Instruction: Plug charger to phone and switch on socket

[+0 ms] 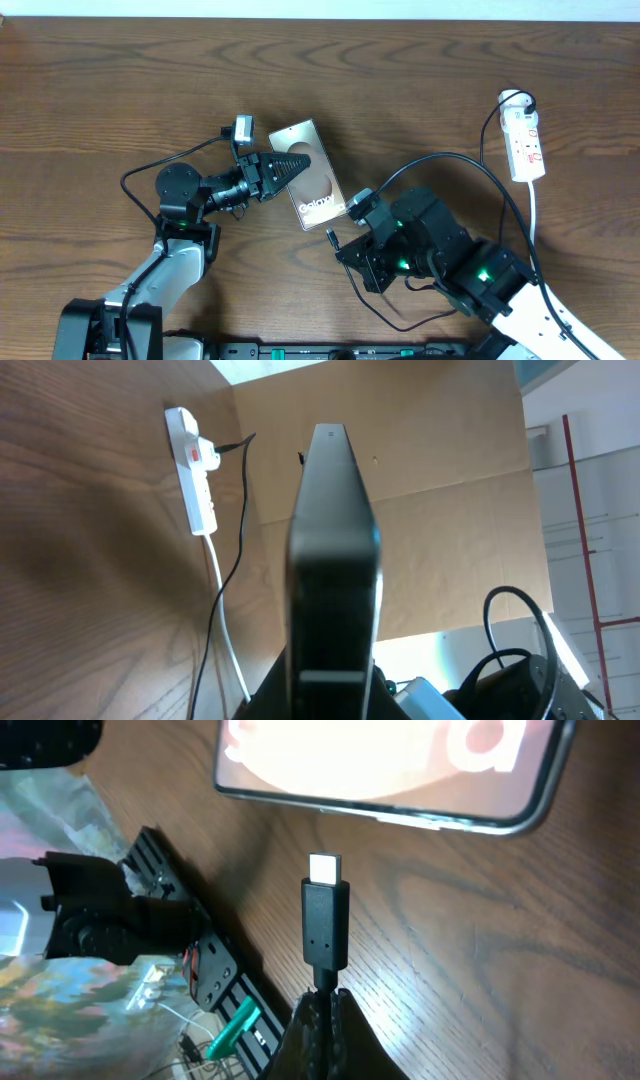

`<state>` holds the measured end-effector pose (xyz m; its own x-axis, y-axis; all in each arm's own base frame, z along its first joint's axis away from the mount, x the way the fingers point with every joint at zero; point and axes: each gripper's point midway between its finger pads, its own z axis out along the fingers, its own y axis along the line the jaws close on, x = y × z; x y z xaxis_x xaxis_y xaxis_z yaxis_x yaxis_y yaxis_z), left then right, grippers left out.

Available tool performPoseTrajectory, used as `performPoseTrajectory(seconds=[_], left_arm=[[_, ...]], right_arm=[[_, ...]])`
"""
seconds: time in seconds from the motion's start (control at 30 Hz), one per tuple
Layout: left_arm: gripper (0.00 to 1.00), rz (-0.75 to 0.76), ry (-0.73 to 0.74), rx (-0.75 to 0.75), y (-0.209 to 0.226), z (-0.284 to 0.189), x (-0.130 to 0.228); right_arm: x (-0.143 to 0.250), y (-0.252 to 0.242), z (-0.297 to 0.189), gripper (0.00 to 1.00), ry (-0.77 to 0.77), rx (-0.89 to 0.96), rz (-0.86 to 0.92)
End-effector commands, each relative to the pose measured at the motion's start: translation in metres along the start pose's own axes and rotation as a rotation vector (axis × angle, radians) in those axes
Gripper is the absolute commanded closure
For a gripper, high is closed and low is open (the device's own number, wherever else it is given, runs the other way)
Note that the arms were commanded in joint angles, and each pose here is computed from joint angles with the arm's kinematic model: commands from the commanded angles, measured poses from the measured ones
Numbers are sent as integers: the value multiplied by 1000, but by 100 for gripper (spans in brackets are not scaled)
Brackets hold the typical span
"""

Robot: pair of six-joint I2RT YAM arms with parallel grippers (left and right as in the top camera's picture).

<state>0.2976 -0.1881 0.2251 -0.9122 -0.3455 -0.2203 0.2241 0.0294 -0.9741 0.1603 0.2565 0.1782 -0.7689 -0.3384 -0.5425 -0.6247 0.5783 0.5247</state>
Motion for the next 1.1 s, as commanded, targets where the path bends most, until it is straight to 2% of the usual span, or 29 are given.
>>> performPoseTrajectory(seconds=[0.0, 0.53, 0.67, 0.93, 1.07], left_arm=[[92, 57, -9, 17, -10, 1, -8], [92, 23, -8, 0, -4, 1, -7], [93, -22, -5, -23, 3, 1, -6], [92, -23, -7, -24, 3, 1, -6], [93, -22, -17, -25, 4, 1, -8]], right_arm=[[-4, 6, -6, 99, -29, -10, -41], [-12, -9, -7, 99, -68, 78, -45], [-11, -10, -4, 99, -60, 79, -48], [-2, 1, 5, 99, -18, 57, -77], [-2, -5, 6, 99, -27, 103, -59]])
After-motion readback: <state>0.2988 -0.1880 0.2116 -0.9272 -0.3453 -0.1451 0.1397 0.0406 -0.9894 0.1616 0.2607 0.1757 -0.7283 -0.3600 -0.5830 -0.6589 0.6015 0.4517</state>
